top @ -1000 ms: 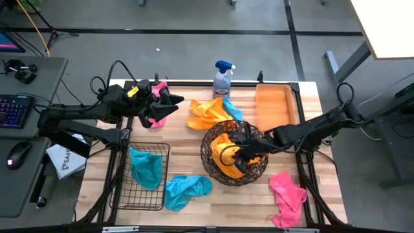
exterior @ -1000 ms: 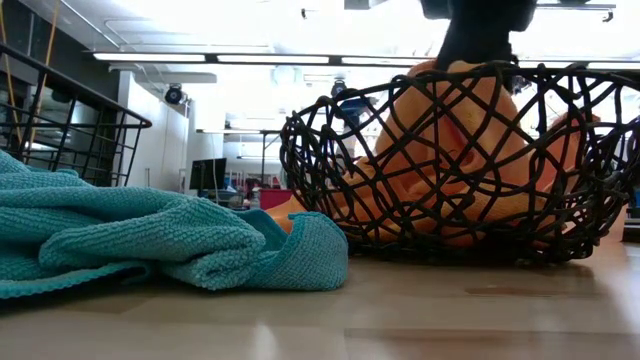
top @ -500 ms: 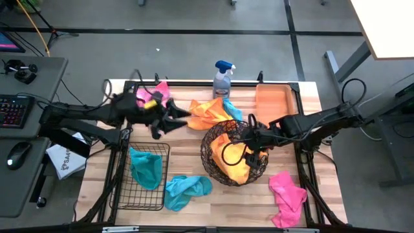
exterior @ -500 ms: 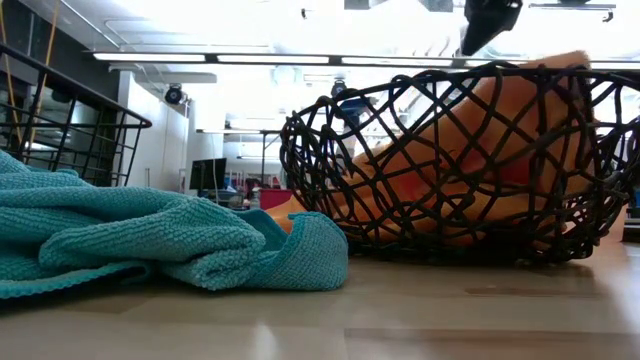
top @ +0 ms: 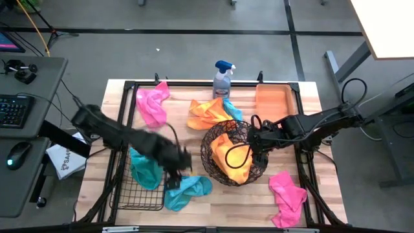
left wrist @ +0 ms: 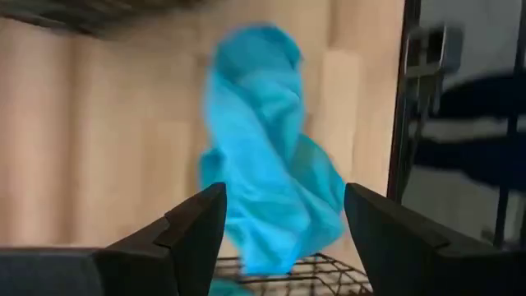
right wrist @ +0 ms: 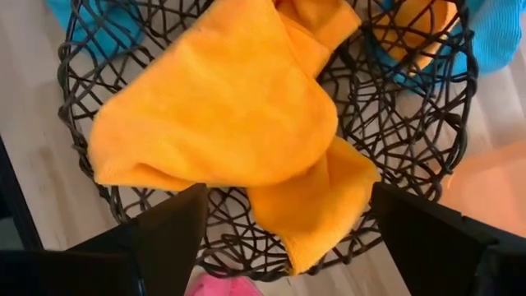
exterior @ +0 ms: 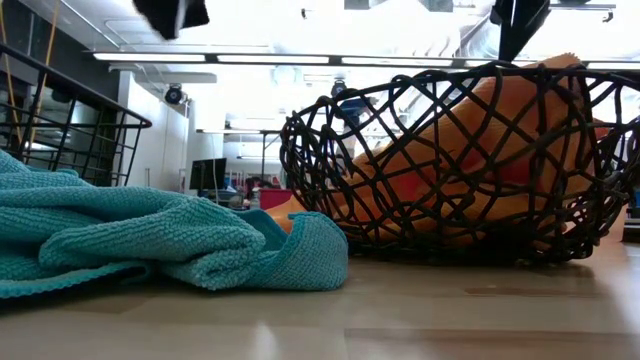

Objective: Sort microfiber towel by color & place in baskets
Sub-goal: Put the bottom blue microfiber towel into the wire basket, then put the blue microfiber cloth into the wire basket

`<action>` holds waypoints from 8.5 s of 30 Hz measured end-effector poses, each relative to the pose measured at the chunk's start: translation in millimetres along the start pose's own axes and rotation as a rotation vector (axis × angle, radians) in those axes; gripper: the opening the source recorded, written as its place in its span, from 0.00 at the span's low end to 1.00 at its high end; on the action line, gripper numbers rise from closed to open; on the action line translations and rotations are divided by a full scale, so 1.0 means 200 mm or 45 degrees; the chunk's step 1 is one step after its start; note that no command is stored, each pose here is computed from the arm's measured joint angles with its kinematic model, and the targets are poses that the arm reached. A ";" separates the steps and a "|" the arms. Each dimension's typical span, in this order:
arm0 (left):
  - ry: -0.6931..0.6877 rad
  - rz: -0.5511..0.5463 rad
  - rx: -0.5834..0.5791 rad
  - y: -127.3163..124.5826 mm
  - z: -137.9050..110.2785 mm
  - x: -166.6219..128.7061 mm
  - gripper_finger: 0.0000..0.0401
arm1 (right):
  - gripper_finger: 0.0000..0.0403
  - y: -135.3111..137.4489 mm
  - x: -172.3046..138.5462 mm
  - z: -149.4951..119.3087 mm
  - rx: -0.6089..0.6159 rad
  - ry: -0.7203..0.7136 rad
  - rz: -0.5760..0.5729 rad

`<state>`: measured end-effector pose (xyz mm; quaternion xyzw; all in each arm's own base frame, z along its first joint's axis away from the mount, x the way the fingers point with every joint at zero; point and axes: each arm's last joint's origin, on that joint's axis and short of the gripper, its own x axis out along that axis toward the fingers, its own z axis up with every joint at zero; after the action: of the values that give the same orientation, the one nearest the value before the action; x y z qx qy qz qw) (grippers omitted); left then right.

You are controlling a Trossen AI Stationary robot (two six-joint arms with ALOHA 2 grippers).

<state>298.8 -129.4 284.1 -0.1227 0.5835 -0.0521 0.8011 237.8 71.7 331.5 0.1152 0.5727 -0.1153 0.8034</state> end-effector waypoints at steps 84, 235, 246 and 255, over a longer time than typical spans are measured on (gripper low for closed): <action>0.557 -0.051 -0.293 0.03 -0.55 -0.26 0.58 | 0.84 -0.07 -0.16 -0.01 0.089 -0.307 0.012; -0.258 0.123 -0.463 -0.03 -0.61 -0.52 0.00 | 0.51 -0.20 -0.62 0.19 -0.223 -0.871 0.422; 0.051 0.136 -0.676 0.07 -0.86 0.08 0.02 | 0.51 -0.21 -0.60 0.17 -0.213 -0.814 0.408; 0.373 -0.098 -0.325 0.12 -0.81 0.08 0.32 | 0.51 -0.20 -0.58 0.18 -0.090 -0.775 0.443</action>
<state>149.5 -131.4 217.3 -0.2365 0.6905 -0.0255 0.6831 219.5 28.0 451.3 0.1433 0.2823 0.0140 0.9484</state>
